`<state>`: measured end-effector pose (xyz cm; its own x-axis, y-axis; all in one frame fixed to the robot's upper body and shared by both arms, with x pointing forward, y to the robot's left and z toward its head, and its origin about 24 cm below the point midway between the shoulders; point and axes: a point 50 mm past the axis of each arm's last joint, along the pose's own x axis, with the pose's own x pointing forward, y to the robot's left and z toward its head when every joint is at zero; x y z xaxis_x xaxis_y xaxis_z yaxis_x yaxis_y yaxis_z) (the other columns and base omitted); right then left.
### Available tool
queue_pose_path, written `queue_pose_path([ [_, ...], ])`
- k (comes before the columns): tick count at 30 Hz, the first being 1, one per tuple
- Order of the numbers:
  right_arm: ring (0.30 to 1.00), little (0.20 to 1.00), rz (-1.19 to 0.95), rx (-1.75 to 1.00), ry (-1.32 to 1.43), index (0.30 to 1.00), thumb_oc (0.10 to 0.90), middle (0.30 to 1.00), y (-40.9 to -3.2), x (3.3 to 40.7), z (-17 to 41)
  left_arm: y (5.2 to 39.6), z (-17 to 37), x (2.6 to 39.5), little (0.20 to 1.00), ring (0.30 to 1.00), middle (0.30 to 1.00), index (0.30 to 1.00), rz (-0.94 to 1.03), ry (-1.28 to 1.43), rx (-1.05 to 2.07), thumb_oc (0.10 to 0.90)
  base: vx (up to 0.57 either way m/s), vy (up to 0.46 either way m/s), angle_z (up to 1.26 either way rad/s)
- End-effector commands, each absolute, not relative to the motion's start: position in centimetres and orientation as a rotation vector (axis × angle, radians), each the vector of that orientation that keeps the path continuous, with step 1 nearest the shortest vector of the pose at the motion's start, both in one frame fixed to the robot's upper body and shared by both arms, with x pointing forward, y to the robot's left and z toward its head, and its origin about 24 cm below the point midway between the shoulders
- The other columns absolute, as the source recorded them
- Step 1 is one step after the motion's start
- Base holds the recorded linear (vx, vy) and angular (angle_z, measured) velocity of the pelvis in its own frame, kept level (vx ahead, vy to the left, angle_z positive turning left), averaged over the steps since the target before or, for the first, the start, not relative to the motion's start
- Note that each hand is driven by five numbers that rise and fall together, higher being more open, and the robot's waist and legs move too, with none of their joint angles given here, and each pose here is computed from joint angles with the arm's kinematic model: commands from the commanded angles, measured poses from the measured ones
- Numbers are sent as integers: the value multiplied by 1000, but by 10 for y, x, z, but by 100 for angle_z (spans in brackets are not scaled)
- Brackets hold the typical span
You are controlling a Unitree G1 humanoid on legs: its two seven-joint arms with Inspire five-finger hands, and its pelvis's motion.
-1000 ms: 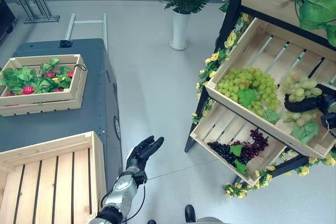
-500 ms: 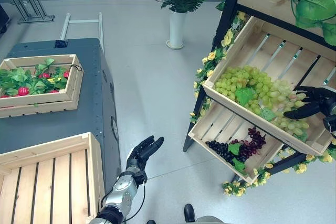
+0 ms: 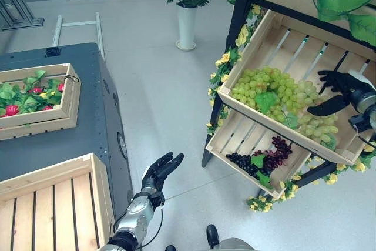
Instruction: Pick up the fruits from the basket on one side to the basket on the other side
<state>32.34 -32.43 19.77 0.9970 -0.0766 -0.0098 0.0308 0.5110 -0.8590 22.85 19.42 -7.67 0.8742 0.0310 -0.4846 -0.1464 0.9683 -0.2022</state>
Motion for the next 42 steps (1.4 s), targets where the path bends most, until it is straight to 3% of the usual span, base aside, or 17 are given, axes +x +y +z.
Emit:
queue_pose_path([
  [1,900,900,-295,-1389,-285,900,800,900,-325,308,265,183,-50,256,900,900,900,900,18,331,-236,800,19,16,-7],
  [7,900,900,-217,-1616,-483,900,800,900,-286,287,261,185,-53,253,900,900,900,900,31,332,-237,800,6,8,-2],
  [21,900,900,249,-1409,-789,900,800,900,-213,242,223,182,-69,238,900,900,900,900,64,394,-257,800,12,-8,-5],
  [29,900,900,452,-1022,-617,900,800,900,-184,237,150,185,-105,199,900,900,900,900,102,565,-139,800,5,-55,2],
  [42,900,900,580,-855,-395,900,800,900,-144,249,76,196,-129,166,900,900,900,900,169,704,3,800,10,-62,14],
])
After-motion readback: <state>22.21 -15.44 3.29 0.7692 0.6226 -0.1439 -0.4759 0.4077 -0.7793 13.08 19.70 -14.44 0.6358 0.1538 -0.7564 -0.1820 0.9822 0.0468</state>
